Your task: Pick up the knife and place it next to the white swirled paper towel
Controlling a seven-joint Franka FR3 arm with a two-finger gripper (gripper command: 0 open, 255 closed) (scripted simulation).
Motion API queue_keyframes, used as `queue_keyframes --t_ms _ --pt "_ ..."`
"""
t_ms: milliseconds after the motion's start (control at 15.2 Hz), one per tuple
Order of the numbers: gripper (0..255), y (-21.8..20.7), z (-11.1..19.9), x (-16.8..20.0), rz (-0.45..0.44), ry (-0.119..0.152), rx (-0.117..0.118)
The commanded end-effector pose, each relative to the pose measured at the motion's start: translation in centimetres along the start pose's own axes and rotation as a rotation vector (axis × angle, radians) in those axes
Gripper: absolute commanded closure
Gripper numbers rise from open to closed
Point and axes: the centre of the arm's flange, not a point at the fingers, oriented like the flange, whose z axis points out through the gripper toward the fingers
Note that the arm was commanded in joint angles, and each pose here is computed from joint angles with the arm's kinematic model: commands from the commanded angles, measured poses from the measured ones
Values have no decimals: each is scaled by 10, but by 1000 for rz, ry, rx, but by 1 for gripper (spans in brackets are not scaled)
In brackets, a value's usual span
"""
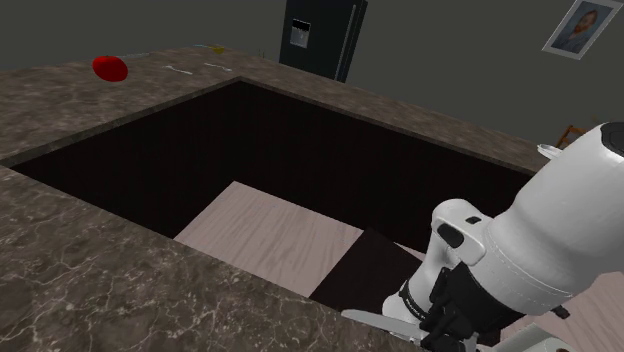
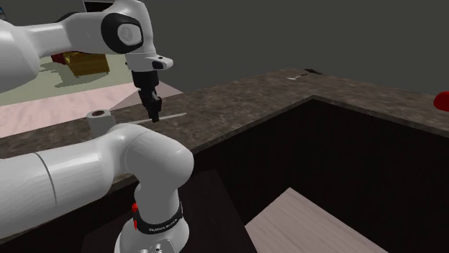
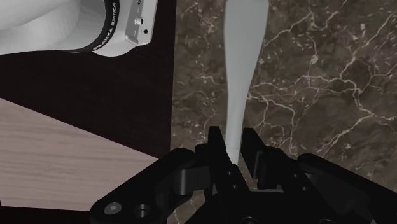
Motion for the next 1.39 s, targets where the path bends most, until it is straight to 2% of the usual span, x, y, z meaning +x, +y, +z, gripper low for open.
queue_keyframes --t_ms 0,1320 --pt "255 0 12 0 0 0 0" --pt "255 -3 117 0 0 0 0"
